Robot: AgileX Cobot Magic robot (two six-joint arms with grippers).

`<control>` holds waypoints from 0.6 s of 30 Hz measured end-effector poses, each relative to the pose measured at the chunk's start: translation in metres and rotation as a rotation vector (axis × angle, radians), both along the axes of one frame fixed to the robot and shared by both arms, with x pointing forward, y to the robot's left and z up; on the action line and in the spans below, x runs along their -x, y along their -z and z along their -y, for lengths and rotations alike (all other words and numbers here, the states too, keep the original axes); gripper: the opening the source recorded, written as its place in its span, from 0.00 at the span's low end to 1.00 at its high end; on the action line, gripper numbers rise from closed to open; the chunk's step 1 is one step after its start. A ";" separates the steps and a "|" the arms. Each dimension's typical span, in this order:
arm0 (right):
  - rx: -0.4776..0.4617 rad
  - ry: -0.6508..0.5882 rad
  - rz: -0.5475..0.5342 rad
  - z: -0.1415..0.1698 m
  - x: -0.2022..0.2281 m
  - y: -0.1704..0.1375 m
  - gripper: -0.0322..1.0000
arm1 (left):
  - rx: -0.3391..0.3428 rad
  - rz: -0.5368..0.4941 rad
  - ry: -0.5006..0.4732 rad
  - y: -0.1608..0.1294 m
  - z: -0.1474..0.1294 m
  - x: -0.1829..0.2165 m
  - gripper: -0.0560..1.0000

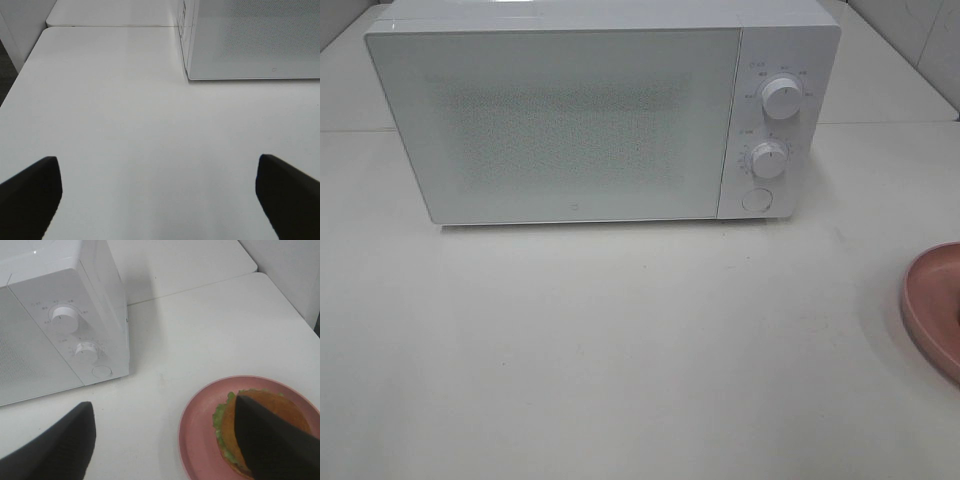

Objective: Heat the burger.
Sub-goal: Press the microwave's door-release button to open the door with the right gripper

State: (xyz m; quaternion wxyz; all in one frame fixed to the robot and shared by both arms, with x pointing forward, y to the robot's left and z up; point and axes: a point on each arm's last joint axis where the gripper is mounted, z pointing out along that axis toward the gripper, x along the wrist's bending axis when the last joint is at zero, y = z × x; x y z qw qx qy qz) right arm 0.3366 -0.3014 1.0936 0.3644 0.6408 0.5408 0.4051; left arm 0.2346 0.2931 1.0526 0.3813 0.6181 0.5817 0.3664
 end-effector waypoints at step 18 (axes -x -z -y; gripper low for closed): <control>-0.014 -0.001 -0.093 0.000 -0.065 0.023 0.77 | 0.000 0.000 0.000 0.000 0.000 0.000 0.99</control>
